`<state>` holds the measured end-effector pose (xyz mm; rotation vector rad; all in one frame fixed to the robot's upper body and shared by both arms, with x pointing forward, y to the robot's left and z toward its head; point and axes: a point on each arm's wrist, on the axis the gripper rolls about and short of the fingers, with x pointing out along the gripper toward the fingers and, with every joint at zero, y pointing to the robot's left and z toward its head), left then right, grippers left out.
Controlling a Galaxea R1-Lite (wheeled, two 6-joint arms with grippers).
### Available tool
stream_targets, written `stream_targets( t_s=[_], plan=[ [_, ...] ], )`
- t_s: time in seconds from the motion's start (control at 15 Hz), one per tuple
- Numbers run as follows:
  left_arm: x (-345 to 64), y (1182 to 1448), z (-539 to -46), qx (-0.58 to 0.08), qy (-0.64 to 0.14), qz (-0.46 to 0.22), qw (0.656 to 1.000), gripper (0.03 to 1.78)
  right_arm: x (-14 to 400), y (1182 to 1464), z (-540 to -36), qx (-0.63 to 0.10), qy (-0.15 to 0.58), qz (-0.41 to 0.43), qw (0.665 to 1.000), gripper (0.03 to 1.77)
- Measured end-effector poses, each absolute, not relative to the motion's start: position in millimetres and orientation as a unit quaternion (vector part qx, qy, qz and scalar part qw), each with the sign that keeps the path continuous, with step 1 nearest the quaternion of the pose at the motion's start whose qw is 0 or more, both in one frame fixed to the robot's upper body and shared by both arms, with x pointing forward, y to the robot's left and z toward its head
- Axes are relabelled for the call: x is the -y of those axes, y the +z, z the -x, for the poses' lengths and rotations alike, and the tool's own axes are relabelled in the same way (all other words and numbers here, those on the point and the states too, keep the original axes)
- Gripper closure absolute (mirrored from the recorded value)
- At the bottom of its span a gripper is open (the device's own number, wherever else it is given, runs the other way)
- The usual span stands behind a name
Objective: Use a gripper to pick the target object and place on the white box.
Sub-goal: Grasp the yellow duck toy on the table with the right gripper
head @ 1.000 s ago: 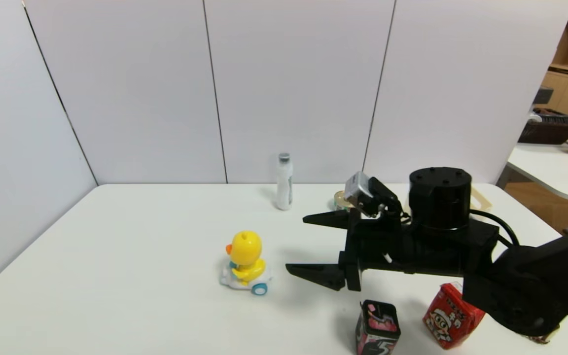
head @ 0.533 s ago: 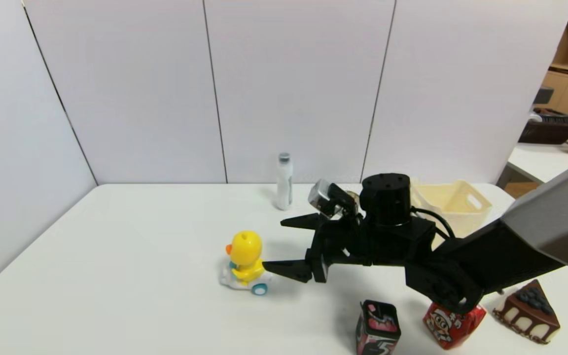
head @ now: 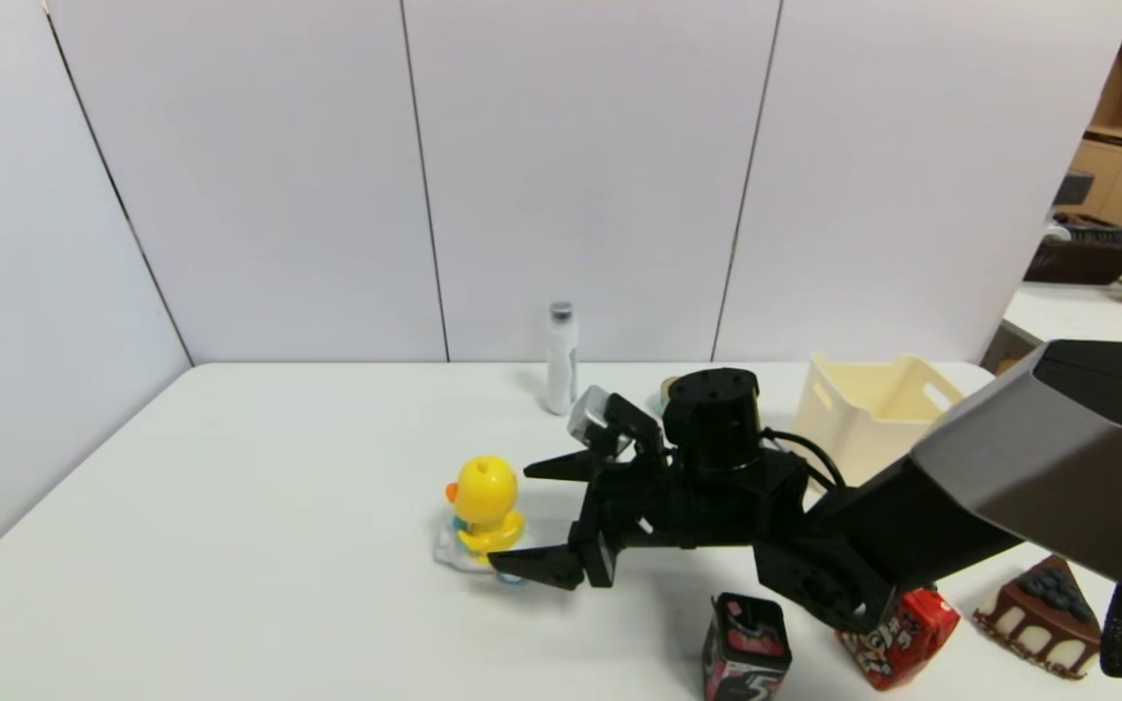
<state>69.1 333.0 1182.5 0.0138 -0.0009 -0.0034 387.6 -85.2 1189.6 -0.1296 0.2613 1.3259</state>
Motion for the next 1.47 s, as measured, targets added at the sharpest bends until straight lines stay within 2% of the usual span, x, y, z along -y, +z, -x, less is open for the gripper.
stream_targets(
  t_s=[1.47],
  plan=[
    [-333.0, 1182.5, -69.1, 0.000, -0.002, -0.007, 1.000, 0.12, 53.1, 1178.2, -404.7, -0.106, 0.626, 0.043, 0.771, 0.10]
  ],
)
